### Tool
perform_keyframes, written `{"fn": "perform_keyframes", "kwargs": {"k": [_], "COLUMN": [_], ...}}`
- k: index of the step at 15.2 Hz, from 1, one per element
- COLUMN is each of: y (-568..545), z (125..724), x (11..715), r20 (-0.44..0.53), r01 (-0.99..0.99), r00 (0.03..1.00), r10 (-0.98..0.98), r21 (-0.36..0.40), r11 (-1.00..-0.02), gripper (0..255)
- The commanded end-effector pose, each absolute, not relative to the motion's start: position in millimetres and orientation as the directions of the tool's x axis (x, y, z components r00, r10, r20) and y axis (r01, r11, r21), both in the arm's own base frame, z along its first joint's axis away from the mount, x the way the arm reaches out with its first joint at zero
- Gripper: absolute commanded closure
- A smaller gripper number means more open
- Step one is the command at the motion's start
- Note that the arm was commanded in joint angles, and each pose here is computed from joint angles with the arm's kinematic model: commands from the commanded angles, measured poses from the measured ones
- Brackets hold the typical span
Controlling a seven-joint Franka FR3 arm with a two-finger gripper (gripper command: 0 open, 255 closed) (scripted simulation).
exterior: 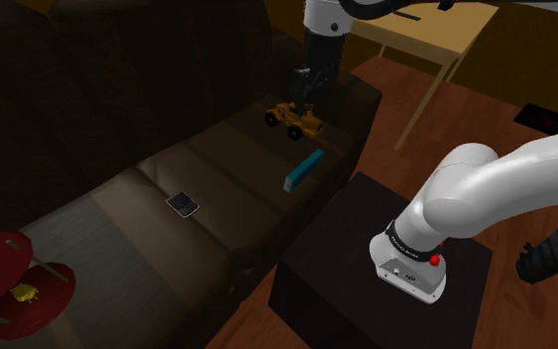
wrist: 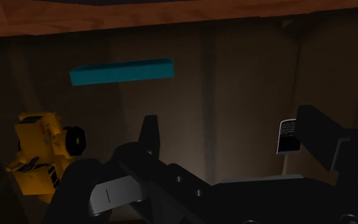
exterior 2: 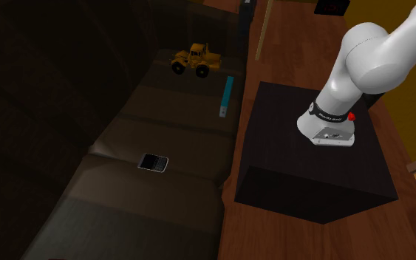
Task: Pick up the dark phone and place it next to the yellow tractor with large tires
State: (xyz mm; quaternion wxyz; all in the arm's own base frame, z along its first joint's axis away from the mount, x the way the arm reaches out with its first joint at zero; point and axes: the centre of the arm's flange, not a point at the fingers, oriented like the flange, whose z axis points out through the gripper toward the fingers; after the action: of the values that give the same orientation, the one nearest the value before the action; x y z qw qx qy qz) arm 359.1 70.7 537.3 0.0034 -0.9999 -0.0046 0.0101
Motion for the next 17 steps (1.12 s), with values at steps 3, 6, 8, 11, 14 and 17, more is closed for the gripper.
{"fn": "perform_keyframes", "kwargs": {"k": [3,6,8,11,14,17], "y": [92.5,110.6,122.9,141.6,160.7,180.2], "z": [502.4,475.1,456.8,429.6,402.3,375.2], "x": [388.8,410.7,425.2,446.7,467.9,488.8], "r20": [-0.020,-0.020,-0.021,-0.022,-0.023,-0.023], "r01": [0.027,0.040,0.048,0.061,0.074,0.087], "r00": [0.999,0.999,0.999,0.998,0.997,0.996], "r10": [0.027,0.040,0.049,0.062,0.075,0.088], "r21": [-0.013,-0.017,-0.019,-0.023,-0.028,-0.032], "r11": [-1.000,-0.999,-0.999,-0.998,-0.997,-0.996], "gripper": [0,0,0,0,0,0]}}
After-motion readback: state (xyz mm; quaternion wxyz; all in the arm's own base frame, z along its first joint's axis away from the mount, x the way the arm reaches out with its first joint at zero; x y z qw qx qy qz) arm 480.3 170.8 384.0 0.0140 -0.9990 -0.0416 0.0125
